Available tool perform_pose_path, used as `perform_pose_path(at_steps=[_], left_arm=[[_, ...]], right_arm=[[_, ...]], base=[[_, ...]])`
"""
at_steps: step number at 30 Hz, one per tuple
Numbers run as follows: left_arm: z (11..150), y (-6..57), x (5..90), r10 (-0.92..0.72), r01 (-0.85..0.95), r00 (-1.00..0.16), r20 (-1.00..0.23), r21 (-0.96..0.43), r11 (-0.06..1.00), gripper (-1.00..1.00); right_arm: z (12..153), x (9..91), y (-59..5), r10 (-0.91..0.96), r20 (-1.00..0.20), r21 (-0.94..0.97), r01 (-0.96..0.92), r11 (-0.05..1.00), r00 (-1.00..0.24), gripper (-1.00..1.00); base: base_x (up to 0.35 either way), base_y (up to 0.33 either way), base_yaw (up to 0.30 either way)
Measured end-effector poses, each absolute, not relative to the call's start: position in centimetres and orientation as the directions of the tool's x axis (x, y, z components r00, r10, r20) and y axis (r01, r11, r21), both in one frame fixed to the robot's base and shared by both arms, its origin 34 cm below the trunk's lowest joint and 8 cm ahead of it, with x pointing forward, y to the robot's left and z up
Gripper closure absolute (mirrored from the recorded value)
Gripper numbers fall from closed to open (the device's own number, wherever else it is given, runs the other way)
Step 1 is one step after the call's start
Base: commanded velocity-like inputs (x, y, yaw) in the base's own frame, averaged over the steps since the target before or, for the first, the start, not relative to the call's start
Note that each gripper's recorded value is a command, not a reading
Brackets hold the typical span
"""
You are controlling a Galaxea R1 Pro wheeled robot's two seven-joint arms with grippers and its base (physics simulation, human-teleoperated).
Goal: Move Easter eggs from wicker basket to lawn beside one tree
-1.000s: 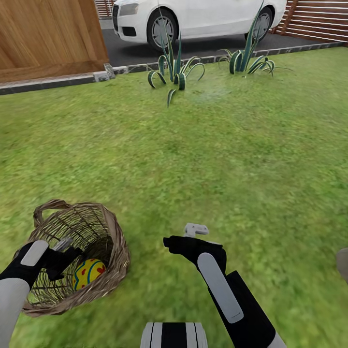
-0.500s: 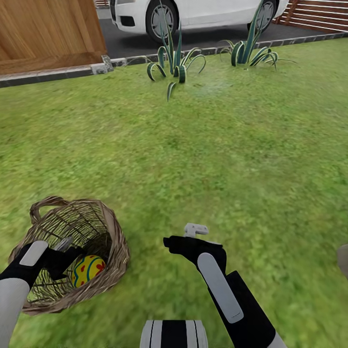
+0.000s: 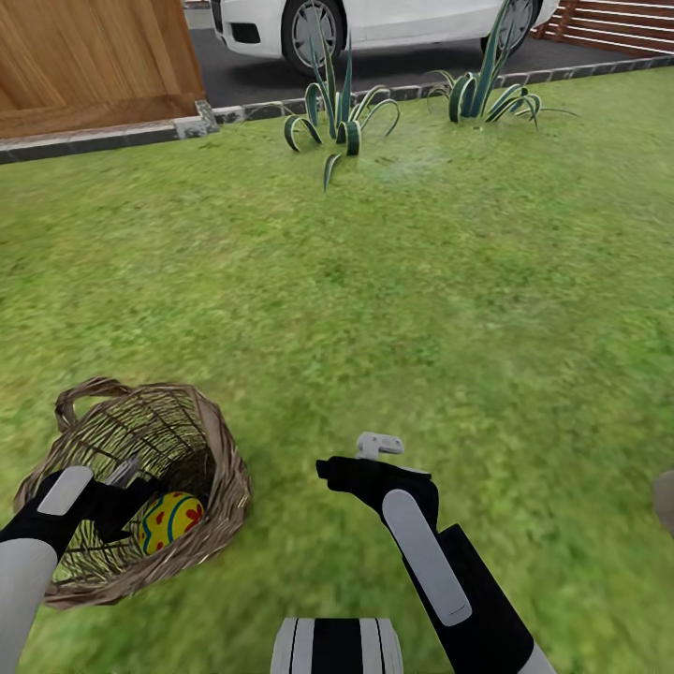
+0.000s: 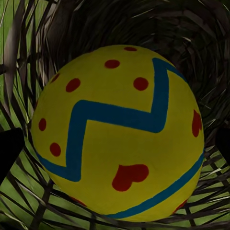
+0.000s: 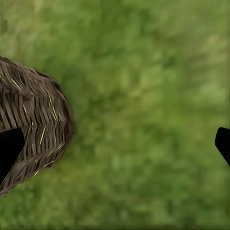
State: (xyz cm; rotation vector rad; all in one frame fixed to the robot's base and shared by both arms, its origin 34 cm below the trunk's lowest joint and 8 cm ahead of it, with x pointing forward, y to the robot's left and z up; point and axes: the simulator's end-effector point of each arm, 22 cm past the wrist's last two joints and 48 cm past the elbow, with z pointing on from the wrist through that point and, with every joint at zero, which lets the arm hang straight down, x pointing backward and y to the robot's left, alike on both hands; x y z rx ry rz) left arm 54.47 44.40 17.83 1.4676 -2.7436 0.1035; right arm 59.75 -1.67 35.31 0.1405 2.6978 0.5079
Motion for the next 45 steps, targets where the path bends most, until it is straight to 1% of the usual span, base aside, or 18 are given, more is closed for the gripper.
perform_pose_path(at_steps=[9, 28, 33, 35, 45], left_arm=[[16.8, 44.4, 53.8, -0.830, -0.833, -0.553, 0.067, -0.029, 0.553, -1.00], [16.8, 44.2, 53.9, -0.832, -0.834, -0.551, 0.070, -0.033, 0.550, -1.00], [17.0, 43.2, 54.6, -0.863, -0.869, -0.495, 0.101, -0.087, 0.488, -1.00], [17.0, 43.1, 54.4, -0.872, -0.879, -0.476, 0.112, -0.083, 0.469, -1.00], [17.0, 43.3, 53.8, -0.884, -0.893, -0.450, 0.123, -0.052, 0.447, -1.00]], right_arm=[[34.3, 59.5, -1.7, 0.167, -0.340, 0.368, 0.033, 0.929, -0.925, -1.00], [34.3, 59.5, -1.6, 0.167, -0.341, 0.368, 0.032, 0.929, -0.925, -1.00], [34.3, 59.5, -1.6, 0.167, -0.341, 0.368, 0.032, 0.929, -0.925, -1.00], [34.3, 59.5, -1.6, 0.167, -0.341, 0.368, 0.032, 0.929, -0.925, -1.00], [34.3, 59.4, -1.3, 0.160, -0.342, 0.369, 0.024, 0.929, -0.926, -1.00]], base=[[0.000, 0.000, 0.000], [0.000, 0.000, 0.000], [0.000, 0.000, 0.000], [0.000, 0.000, 0.000], [0.000, 0.000, 0.000]])
